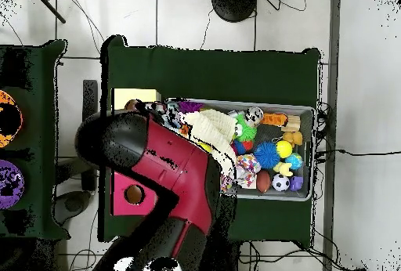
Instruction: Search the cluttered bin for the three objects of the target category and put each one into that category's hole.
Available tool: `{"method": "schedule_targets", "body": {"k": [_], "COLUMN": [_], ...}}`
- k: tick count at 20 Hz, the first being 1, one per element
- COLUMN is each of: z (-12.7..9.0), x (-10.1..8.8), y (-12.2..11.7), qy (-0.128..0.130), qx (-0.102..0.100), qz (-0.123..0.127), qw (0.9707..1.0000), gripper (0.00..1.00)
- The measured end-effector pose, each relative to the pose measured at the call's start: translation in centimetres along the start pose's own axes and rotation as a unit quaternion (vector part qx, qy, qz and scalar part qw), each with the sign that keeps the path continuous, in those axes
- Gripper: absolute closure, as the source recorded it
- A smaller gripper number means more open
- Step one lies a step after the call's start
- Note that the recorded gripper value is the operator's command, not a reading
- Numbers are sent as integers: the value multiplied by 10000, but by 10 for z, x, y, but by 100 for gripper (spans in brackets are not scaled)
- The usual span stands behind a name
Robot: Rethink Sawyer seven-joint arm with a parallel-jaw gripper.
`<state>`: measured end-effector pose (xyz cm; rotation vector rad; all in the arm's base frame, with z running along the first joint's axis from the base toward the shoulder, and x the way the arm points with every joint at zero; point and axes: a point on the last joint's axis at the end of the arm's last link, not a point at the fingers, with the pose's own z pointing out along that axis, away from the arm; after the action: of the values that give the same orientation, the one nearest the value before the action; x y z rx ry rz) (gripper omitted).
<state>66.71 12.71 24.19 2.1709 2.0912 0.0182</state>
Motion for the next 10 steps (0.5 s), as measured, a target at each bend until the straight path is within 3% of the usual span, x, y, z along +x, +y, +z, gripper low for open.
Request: {"method": "schedule_targets", "body": {"k": [6,10], "z": [4,9], "x": [14,28], "y": [7,14], "qy": [117,196], "qx": [-118,-344], "qz": [59,115], "qw": [9998,9992], "gripper": [100,100]}}
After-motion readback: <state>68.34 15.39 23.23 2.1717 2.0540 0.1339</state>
